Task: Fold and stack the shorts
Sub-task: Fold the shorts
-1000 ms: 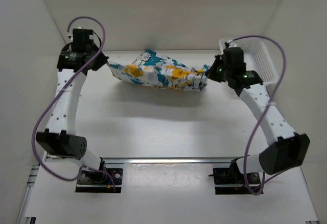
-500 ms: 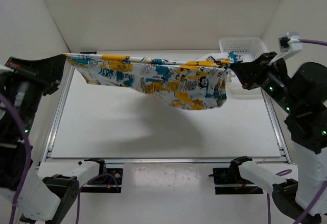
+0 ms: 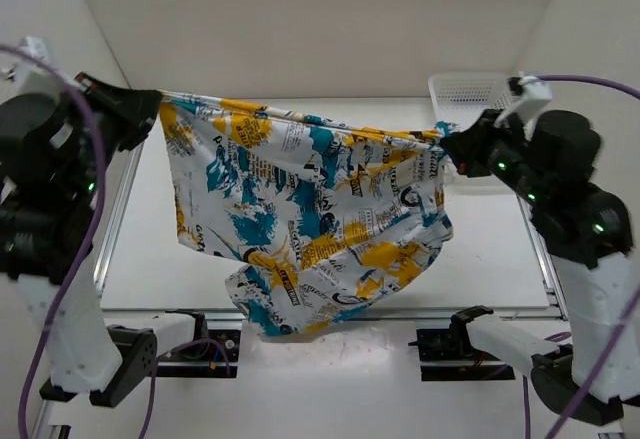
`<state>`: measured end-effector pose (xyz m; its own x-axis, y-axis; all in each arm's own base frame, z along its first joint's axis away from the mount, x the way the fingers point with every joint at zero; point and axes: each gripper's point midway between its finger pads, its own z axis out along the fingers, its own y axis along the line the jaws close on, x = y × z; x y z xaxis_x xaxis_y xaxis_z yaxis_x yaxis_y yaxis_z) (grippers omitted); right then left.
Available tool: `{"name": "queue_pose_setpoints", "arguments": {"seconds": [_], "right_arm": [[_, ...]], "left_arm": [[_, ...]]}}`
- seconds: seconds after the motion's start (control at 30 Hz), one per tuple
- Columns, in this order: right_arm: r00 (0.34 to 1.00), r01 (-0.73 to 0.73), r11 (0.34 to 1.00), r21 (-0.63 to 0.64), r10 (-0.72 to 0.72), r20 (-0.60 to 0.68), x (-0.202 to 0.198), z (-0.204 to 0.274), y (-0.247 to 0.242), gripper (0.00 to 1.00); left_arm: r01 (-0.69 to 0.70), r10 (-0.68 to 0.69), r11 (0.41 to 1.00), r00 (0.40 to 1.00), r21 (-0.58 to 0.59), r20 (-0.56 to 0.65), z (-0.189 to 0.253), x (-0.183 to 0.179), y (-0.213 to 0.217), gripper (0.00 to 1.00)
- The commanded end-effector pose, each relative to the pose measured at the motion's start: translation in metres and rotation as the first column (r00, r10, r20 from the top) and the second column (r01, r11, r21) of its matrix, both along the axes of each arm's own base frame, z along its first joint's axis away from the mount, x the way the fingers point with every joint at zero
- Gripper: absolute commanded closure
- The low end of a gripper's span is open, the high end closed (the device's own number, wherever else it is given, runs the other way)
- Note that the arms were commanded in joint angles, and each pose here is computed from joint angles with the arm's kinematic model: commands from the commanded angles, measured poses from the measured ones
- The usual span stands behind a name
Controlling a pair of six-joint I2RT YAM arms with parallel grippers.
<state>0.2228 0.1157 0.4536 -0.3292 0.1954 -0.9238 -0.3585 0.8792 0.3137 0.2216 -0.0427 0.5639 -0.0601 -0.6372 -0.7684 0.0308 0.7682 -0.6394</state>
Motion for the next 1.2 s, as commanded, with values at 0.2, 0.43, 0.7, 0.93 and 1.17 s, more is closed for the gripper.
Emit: {"name": "queue_pose_setpoints", "arguments": {"seconds": [0.2,0.43,0.7,0.93,1.17], "right_arm": [[0.893,0.28,0.913,-0.298,-0.361,-0.268,0.144,-0.168,-0.034,1.0],[0.814,0.241,0.913,-0.33,-0.375,-0.443,0.236,-0.27,-0.023,1.0],[0.814,0.163,0.942,-0.293,-0.297,-0.499,0.298,-0.299,0.006,1.0],[0.825,0.129,0.959,-0.253,-0.245,-0.509,0.292,-0.291,0.015,1.0],[0.822,0.087,0.969,-0.232,-0.201,-0.533,0.25,-0.281,0.013,1.0]], "left_arm": [[-0.16,0.196,0.975,0.944,0.151,-0.267,-0.11,0.213,0.027,0.9],[-0.083,0.139,0.986,0.894,0.147,-0.426,-0.209,0.329,0.039,0.9],[-0.057,0.096,0.994,0.879,0.096,-0.468,-0.25,0.365,0.065,0.9],[0.008,0.058,0.992,0.849,0.123,-0.525,-0.252,0.322,0.053,0.9],[0.09,-0.004,0.985,0.862,0.146,-0.506,-0.222,0.249,0.02,0.9]]}}
